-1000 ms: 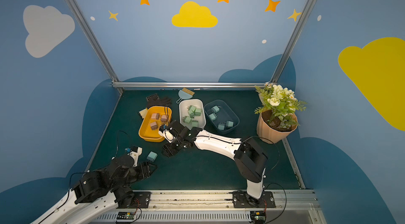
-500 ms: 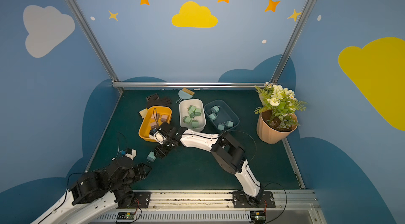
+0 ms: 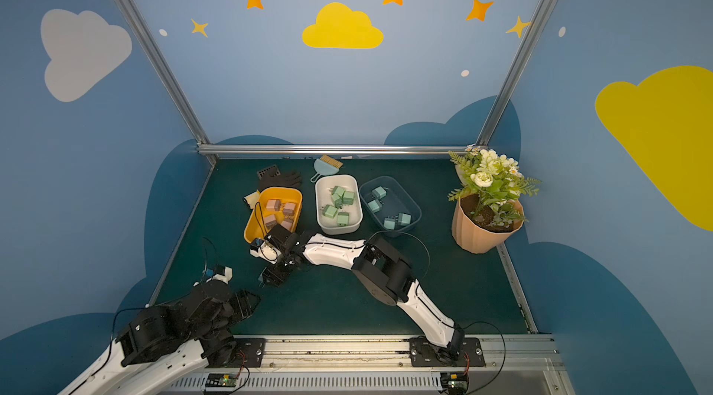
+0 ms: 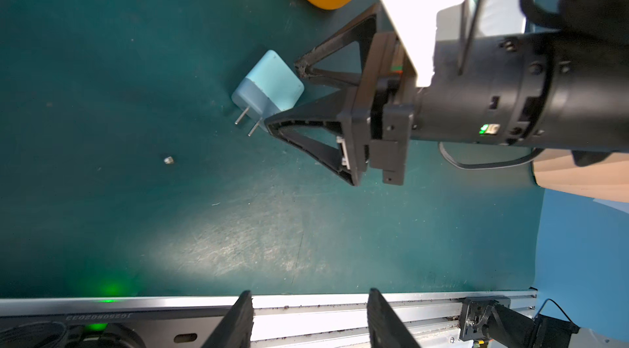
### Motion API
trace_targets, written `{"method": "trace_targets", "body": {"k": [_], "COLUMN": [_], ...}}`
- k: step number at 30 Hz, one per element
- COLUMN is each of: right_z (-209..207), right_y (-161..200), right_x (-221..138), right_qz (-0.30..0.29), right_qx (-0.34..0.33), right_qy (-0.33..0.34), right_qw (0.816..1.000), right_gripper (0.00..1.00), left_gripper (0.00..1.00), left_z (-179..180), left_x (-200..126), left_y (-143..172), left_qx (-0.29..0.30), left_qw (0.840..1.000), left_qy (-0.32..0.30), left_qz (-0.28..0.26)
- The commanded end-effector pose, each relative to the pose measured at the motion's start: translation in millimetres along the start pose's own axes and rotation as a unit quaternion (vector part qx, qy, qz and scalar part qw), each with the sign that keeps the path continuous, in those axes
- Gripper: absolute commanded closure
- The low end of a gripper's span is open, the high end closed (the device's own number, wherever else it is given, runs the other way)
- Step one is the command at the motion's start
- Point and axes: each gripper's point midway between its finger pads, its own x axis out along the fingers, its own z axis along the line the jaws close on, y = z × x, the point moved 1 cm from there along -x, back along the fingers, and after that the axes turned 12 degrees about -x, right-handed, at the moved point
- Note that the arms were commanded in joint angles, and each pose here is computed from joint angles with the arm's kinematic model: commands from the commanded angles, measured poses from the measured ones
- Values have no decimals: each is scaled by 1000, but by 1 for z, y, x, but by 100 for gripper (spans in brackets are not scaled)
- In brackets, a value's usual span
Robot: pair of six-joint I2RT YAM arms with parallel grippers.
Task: Place the plugs by color into the storage box
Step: Pick up the plug from the center of the board.
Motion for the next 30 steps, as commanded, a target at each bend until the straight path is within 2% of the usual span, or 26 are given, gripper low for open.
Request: {"method": "trace_targets", "body": {"k": [1, 5, 11, 18, 25, 30], "right_z": [0, -1, -1, 7, 21, 29], "right_y": [0, 2, 4, -8, -20, -8], "right_x": [9, 14, 8, -20, -59, -88], "right_qz": [8, 15, 21, -8, -42, -47], "right_qx": [-23, -33, -36, -28, -24, -6], "right_qy": [9, 21, 43, 55, 52, 55], "right_qw": [1000, 999, 998, 998, 997, 997], "right_gripper": [29, 30, 38, 54, 59, 61], "left_gripper": [45, 45, 45, 45, 46, 46], "left_z": [2, 3, 0, -11, -29, -50], "left_x": [-10, -10, -9, -18, -22, -17], "left_y": [-4, -4, -6, -15, -24, -27], "left_qx": [-2, 3, 11, 33, 53, 93], "left_qw": [1000, 1000, 1000, 999, 996, 993], "left_qy": [2, -4, -7, 6, 32, 35], "left_qz": [-9, -9, -14, -34, -58, -62]}}
